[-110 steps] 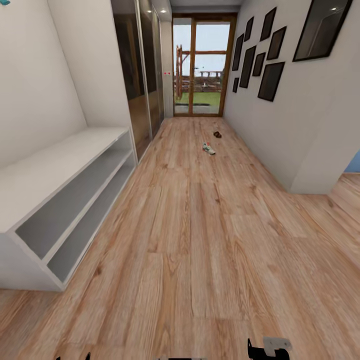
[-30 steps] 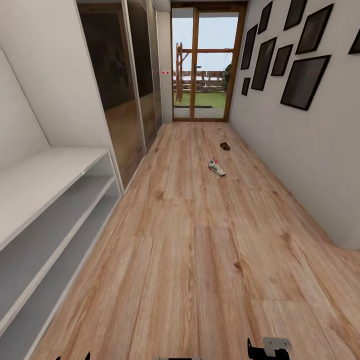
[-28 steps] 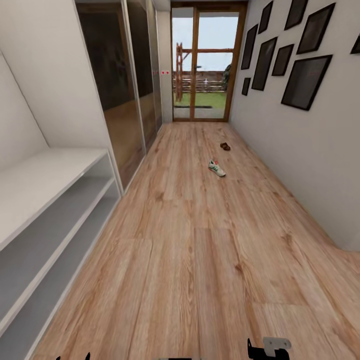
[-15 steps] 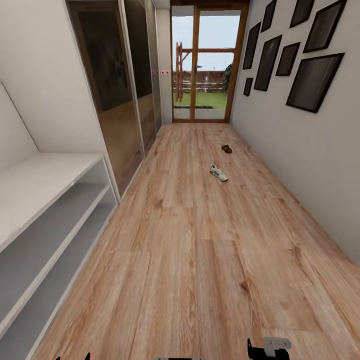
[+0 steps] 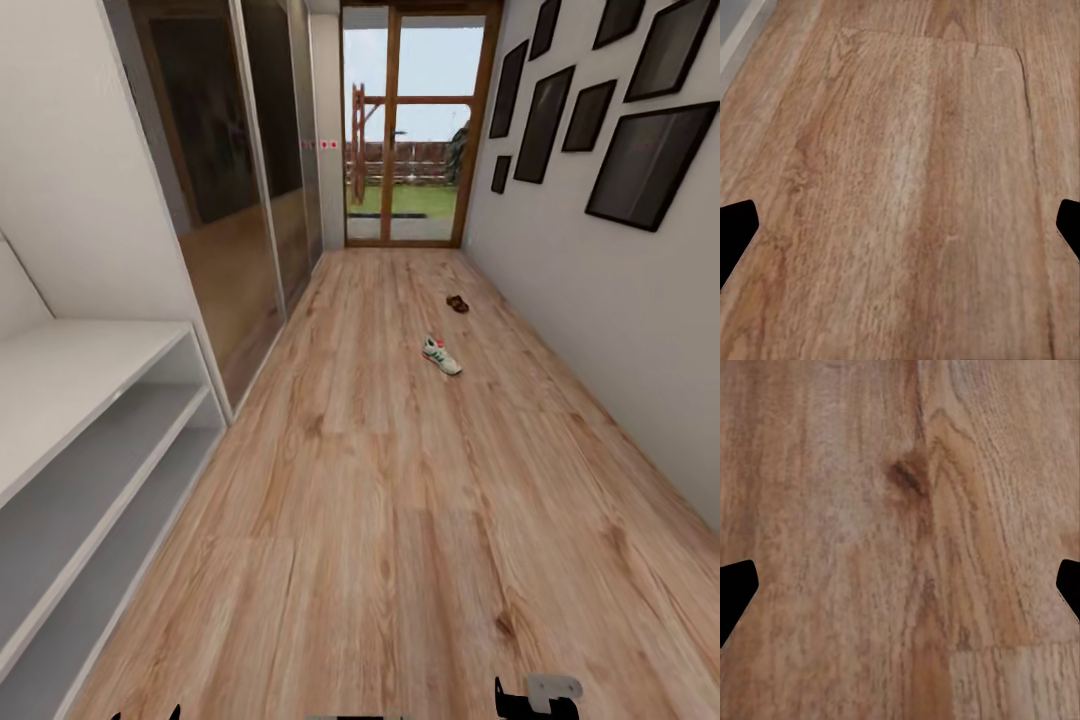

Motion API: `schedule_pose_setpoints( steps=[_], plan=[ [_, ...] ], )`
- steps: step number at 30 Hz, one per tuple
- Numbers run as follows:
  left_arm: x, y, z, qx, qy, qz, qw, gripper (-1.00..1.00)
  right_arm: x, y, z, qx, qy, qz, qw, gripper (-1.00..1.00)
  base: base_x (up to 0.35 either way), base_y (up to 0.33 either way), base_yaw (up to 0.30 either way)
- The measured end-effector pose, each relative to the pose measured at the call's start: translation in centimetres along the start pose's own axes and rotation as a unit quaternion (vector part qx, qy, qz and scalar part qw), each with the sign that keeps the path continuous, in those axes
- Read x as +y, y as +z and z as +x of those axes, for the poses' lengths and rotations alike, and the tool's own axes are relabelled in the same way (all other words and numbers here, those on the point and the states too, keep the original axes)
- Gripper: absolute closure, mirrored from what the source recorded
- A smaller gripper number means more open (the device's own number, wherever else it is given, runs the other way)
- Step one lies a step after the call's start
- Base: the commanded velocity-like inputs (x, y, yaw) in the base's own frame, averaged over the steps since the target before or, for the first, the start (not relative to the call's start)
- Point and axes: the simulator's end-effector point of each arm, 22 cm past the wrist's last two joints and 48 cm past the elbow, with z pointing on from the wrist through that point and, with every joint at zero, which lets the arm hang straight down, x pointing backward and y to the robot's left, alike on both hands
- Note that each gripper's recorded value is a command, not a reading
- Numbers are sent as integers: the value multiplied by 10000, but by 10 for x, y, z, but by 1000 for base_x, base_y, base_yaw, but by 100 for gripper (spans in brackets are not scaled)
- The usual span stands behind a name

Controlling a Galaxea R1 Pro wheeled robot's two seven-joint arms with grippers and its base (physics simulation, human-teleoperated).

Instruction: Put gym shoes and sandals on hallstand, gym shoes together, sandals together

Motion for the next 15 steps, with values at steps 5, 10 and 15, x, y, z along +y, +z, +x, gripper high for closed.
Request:
schedule_pose_setpoints(
  steps=[5, 10, 15],
  plan=[
    [0, 0, 0, 1, 0, 0, 10000, -100, 0, 0, 0, 0, 0, 0, 10000, -100, 337, 0, 0],
    [0, 0, 0, 1, 0, 0, 10000, -100, 0, 0, 0, 1, 0, 0, 10000, -100, 337, 0, 0],
    [0, 0, 0, -1, 0, 0, 10000, -100, 0, 0, 0, 0, 0, 0, 10000, -100, 337, 0, 0]
  ],
)
